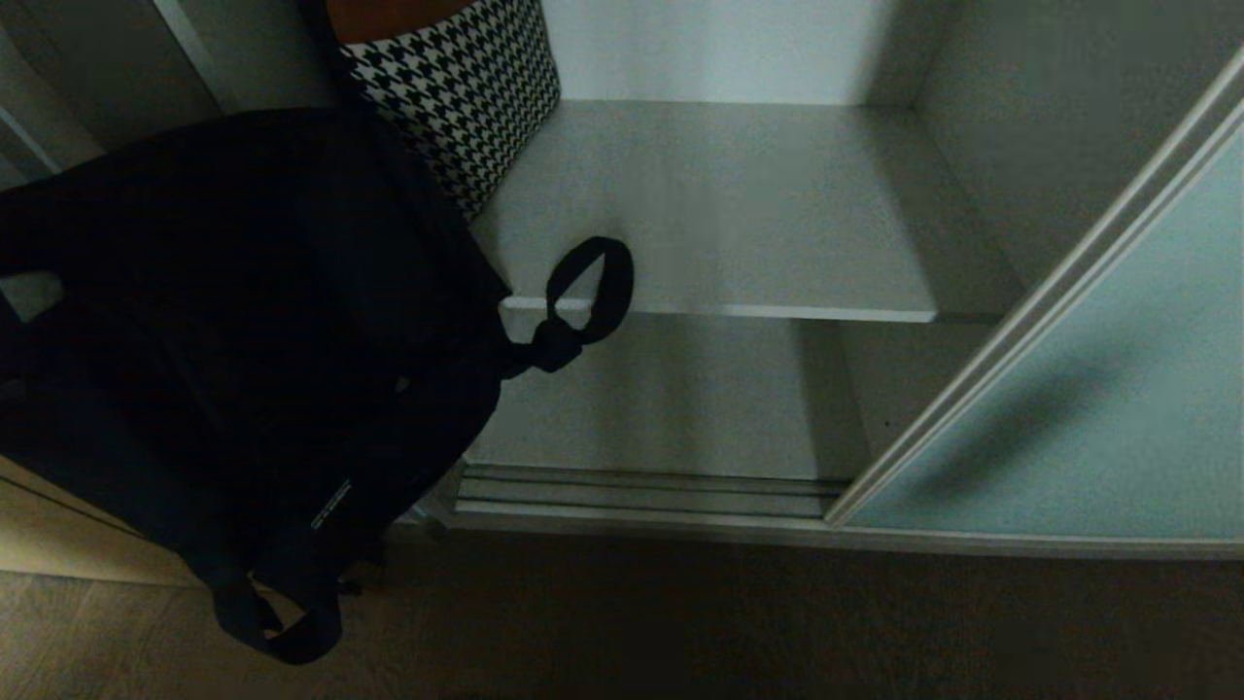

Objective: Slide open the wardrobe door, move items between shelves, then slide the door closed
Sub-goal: Place the bag on the lower shelf

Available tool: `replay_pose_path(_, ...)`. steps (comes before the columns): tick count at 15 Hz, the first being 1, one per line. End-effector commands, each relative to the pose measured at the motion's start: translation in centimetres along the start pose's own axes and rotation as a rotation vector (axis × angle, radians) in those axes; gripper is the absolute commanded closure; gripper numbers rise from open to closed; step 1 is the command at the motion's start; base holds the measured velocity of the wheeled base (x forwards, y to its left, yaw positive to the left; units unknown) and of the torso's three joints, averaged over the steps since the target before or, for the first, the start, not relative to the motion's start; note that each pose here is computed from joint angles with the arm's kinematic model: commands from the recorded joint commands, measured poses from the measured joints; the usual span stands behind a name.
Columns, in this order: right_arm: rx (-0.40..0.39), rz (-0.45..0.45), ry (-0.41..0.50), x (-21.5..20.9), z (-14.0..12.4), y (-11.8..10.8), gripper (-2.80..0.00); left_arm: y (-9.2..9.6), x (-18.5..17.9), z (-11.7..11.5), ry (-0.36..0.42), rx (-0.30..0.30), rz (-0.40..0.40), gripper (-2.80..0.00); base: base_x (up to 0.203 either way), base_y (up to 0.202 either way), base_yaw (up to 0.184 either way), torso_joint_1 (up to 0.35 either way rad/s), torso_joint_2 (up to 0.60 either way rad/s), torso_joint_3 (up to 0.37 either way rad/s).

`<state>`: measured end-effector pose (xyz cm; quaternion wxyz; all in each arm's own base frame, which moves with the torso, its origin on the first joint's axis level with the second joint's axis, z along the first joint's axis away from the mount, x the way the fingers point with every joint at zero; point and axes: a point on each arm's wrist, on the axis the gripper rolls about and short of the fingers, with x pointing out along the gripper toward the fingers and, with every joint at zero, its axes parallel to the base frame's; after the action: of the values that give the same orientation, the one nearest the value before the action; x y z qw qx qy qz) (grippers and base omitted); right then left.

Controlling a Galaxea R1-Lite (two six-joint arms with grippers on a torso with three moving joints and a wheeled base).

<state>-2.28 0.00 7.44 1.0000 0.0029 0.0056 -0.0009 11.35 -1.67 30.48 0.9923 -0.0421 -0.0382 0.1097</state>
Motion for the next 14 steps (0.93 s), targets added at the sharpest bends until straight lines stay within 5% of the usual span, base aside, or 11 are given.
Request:
replay_pose_path(1,0.0,0.0,0.0,0.0,0.0,0.0,0.0,-0.05,0.09,-0.03,0.0,-0.002,-0.006,0.0,0.0,0.0,0.0,0.0,0.0,0.0)
replay_pose_path(10,0.0,0.0,0.001,0.01,0.0,0.0,0.0,-0.19,0.17,0.26,-0.006,-0.001,-0.041,0.0,0.0,0.0,0.0,0.0,0.0,0.0)
replay_pose_path(14,0.0,0.0,0.001,0.01,0.0,0.0,0.0,-0.21,0.22,0.15,-0.001,0.001,-0.043,0.0,-0.165,0.0,0.001,0.004,0.0,0.002)
